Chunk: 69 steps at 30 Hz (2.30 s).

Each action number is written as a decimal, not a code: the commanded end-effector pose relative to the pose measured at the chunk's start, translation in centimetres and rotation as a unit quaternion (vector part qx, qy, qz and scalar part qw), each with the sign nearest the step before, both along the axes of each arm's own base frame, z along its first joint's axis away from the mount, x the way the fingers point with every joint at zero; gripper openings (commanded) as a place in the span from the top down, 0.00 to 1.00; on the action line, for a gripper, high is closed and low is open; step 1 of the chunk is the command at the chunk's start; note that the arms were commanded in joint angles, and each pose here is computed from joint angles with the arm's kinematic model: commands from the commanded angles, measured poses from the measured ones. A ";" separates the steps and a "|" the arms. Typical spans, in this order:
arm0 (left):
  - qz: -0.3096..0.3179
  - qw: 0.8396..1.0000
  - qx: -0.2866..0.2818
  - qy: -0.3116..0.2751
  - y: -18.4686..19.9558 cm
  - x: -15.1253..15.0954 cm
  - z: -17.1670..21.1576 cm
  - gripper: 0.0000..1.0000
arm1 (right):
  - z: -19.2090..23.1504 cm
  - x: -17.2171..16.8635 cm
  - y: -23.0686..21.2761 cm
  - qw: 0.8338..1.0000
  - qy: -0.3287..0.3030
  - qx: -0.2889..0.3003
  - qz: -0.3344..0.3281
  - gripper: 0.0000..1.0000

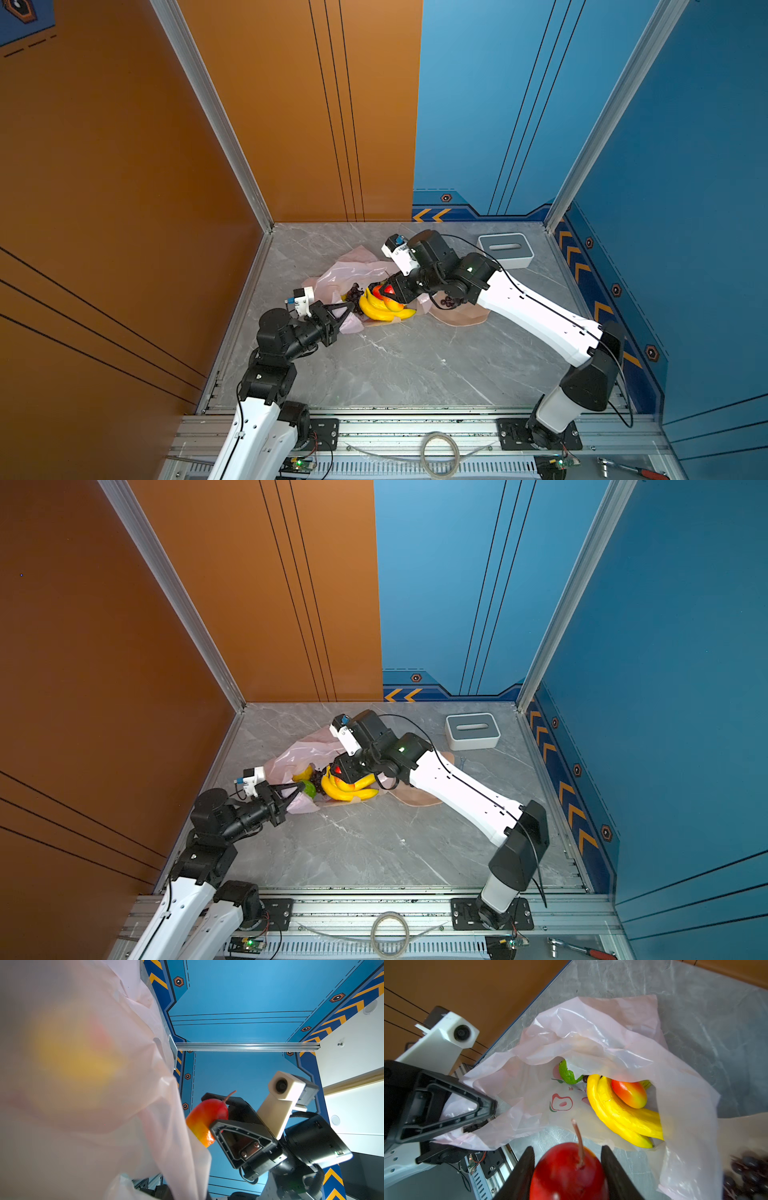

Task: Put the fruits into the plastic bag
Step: 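Lower the mango into the pink bag mouth with the right gripper, then open the right gripper to release the mango inside the bag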

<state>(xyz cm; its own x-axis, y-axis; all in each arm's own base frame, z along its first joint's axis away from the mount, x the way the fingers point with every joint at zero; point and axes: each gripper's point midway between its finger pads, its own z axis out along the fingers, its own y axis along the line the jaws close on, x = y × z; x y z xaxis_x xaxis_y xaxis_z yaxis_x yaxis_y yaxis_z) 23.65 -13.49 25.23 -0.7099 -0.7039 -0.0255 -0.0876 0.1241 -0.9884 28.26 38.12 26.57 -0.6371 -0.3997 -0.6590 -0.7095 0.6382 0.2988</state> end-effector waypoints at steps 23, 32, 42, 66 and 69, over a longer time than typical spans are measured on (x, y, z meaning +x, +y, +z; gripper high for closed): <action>-0.022 0.999 0.004 -0.027 -0.6 -0.4 1.7 1.00 | -11.4 3.2 6.4 0.981 0.188 -0.006 0.052 0.61; -0.024 0.999 0.003 -0.027 -0.8 -0.5 1.8 1.00 | -11.9 6.8 7.6 0.981 0.189 0.028 -0.033 0.62; -0.027 0.999 0.002 -0.026 -1.1 -0.7 1.6 1.00 | -12.2 10.9 9.0 0.954 0.186 0.147 -0.186 0.62; -0.025 0.999 0.004 -0.027 -1.1 -0.7 1.7 1.00 | -13.4 9.1 13.0 0.947 0.171 0.192 -0.191 0.36; -0.024 0.999 0.004 -0.026 -1.1 -0.6 1.7 1.00 | -13.5 9.0 13.0 0.948 0.172 0.190 -0.189 0.31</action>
<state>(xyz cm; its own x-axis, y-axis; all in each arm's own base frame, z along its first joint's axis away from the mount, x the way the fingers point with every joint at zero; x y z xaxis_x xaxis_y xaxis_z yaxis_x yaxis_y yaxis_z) 23.07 -14.51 25.67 -0.7416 -0.6702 -0.0291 -0.0750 0.1259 -0.9892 36.73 51.01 12.74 -0.9005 0.1146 -0.4196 -0.2608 0.6297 0.7318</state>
